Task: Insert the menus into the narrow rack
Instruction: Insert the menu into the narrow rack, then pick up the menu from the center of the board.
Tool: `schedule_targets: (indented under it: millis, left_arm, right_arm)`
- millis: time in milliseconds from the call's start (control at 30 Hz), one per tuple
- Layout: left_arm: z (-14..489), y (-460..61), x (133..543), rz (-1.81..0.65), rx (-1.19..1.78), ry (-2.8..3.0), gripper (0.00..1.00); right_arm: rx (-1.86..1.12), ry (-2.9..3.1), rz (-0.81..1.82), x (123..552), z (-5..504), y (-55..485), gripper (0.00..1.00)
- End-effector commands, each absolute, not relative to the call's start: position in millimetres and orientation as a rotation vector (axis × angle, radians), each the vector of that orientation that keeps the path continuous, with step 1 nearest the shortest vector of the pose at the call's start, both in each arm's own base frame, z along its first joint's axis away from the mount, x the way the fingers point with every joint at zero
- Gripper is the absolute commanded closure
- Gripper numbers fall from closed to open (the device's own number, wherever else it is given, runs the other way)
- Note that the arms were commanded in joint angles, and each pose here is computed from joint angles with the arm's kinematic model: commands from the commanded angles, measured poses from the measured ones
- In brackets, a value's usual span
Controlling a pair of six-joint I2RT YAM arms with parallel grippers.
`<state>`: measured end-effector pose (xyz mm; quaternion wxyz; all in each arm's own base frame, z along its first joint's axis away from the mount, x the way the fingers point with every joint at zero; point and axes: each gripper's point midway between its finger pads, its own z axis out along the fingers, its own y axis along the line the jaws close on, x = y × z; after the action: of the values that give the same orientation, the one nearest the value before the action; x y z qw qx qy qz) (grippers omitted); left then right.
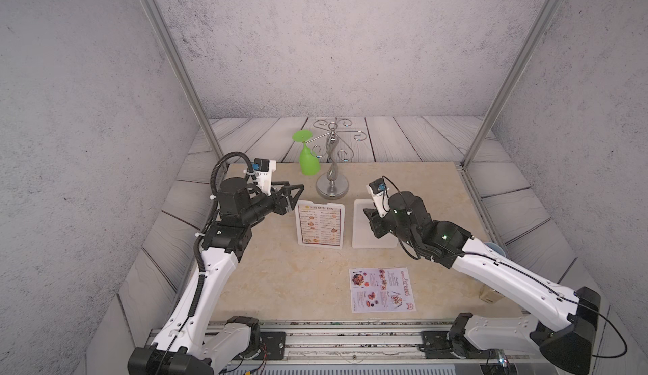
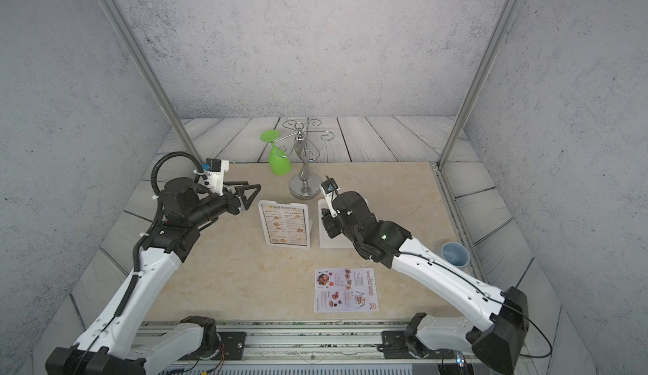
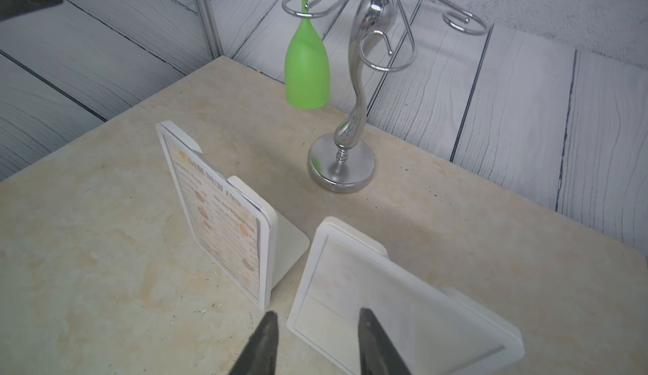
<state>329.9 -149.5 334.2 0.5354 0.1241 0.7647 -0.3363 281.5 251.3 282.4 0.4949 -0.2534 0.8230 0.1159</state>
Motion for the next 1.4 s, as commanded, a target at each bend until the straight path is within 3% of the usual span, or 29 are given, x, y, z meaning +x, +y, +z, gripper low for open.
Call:
schedule_targets:
  millis: [0,400,867,1367]
  left_arm:
    - [306.9,-139.6,326.6,-0.714,0.18,1.929,0.32]
    - [243.9,-158.5,278.2,-0.729,0.133,2.066,0.32]
    - [161.5,-180.0,222.7,-0.733,0.116,2.244,0.35]
    - [99.9,-225.4,194.2,-0.843,0.229,2.377,0.37]
  right_arm:
    - [-0.53,2.023,0.274,267.8,278.6,223.8,0.57]
    - [-0.379,2.193,0.254,233.1,212.4,170.2,0.45]
    - [-0.115,2.523,0.295,213.0,101.5,154.5,0.38]
    - [0.125,2.671,0.323,194.7,37.9,131.9,0.28]
